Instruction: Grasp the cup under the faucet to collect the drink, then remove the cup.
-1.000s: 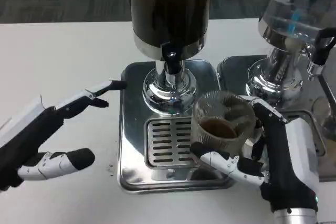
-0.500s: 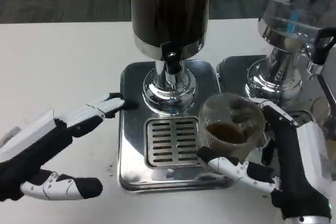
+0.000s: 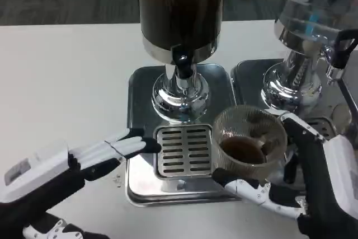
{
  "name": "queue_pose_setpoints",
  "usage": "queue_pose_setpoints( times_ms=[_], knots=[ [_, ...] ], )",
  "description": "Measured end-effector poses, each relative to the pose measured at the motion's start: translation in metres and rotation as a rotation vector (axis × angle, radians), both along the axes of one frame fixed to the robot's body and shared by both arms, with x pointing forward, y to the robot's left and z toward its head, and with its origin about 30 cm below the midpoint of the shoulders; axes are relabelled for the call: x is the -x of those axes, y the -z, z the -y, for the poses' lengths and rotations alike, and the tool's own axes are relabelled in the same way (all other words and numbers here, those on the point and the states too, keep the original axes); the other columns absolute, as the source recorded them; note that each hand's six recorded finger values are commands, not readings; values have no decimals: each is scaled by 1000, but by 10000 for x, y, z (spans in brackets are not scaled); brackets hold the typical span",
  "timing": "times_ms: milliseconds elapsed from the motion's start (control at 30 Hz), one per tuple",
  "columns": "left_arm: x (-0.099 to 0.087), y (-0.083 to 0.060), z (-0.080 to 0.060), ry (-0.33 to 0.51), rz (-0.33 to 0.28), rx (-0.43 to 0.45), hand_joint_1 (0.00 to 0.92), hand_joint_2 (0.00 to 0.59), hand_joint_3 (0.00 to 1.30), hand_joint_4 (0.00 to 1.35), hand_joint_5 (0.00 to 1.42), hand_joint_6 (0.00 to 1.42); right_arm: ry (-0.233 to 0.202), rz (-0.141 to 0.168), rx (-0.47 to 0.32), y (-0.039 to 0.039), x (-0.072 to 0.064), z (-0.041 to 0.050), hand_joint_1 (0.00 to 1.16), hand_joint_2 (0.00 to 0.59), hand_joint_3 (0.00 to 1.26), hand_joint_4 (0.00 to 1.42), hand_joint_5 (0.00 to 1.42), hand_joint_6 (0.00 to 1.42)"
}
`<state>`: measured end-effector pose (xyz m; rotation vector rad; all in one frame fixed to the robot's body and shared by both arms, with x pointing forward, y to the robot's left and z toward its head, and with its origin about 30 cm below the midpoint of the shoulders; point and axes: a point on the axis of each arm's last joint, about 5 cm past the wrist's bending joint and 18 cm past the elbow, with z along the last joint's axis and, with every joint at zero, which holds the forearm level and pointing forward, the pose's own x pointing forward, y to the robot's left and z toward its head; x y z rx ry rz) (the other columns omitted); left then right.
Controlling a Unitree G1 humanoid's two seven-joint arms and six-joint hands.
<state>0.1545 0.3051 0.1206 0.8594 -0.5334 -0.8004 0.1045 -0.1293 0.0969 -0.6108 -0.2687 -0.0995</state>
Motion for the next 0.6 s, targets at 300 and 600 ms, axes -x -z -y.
queue_pose_setpoints(
  times_ms=[300, 600],
  knots=[
    [65, -30, -44, 0, 8, 4, 0, 102, 118, 0, 8, 189, -20, -28, 2, -25, 169, 20, 778, 195, 619, 689, 887, 1232],
    [98, -48, -51, 11, 8, 5, 0, 101, 118, 0, 8, 189, -29, -49, -6, -44, 269, 9, 776, 194, 623, 689, 889, 1232]
  ],
)
